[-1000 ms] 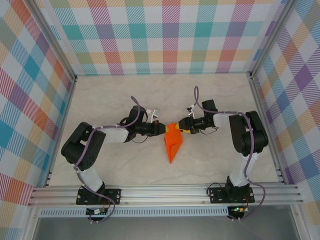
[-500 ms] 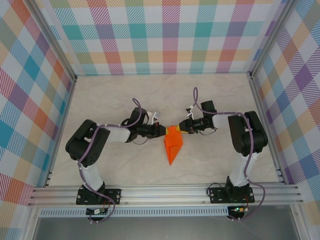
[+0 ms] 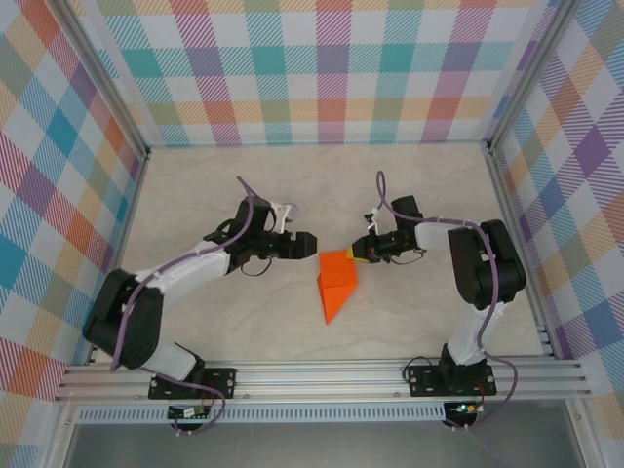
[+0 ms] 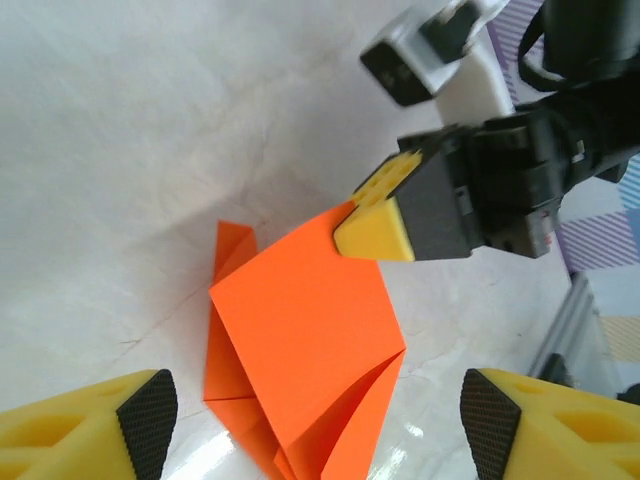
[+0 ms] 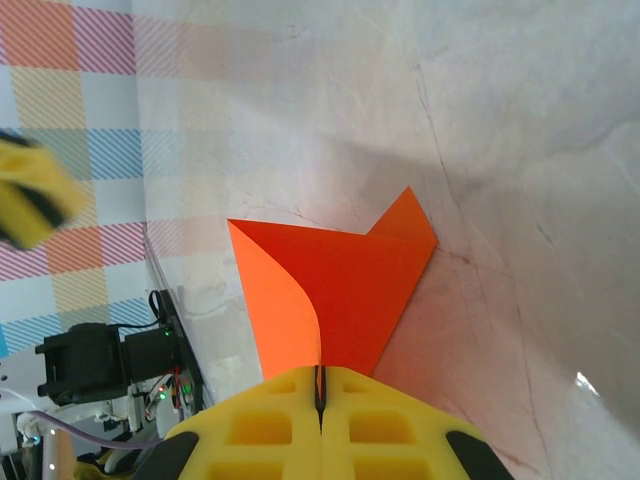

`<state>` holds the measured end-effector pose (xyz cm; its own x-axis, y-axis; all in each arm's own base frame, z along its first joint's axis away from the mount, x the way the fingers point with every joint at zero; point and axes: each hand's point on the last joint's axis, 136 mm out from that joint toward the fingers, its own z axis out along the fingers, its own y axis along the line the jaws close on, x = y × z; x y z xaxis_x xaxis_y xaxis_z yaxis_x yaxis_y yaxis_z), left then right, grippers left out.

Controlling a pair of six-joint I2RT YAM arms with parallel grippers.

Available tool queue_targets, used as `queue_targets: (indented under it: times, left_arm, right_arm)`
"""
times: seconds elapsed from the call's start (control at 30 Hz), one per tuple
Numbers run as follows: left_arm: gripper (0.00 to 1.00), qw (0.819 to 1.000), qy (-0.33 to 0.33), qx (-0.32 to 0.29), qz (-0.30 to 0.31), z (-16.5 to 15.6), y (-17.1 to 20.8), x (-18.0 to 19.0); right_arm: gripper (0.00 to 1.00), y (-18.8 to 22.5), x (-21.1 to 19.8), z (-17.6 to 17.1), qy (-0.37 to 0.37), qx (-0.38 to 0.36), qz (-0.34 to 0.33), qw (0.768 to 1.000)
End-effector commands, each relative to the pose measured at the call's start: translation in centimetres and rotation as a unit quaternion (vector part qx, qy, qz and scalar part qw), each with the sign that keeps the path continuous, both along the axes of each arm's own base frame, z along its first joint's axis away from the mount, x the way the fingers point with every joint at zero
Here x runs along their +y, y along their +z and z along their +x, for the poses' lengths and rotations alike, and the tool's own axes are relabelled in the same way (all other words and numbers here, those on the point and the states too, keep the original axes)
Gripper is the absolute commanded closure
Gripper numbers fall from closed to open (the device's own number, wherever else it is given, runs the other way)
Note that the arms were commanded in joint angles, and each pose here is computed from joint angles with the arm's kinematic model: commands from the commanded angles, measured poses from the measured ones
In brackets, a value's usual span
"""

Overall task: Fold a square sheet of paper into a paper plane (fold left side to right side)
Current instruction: Place the paper at the center of the table, then fold the wing for the fifth time at the center of the table.

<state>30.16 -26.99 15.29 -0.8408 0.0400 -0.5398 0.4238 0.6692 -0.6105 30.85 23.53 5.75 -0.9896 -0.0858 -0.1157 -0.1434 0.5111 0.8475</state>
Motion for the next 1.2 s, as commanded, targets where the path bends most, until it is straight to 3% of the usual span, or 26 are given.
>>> queue_targets:
  times: [0.0,0.2,0.37,0.6,0.77,1.17]
  left_arm:
    - [0.24,0.992,-0.044,-0.038,0.113,-4.0,0.5,1.1]
    - [0.26,0.978,-0.102,-0.061,0.171,-10.0,0.3,-1.7]
    - [0.27,0.964,-0.13,-0.079,0.219,-12.2,-1.4,-4.4]
    - [0.26,0.943,-0.126,-0.094,0.294,-11.7,-4.3,-6.1]
    - [0.27,0.918,-0.125,-0.113,0.359,-11.5,-6.1,-6.7]
    - [0.43,0.893,-0.097,-0.108,0.426,-10.2,-9.8,-6.7]
  right_arm:
    - [1.0,0.9,0.1,-0.4,-0.013,0.038,-0.031,0.999]
    - [1.0,0.9,0.3,-0.5,-0.035,0.084,-0.054,0.994]
    - [1.0,0.8,0.7,-0.5,-0.036,0.105,-0.093,0.989]
    - [1.0,0.4,1.1,-0.1,-0.048,0.126,-0.107,0.985]
    - [1.0,0.0,1.4,-0.3,-0.042,0.13,-0.114,0.984]
    - [1.0,-0.7,1.6,-0.5,-0.037,0.135,-0.118,0.983]
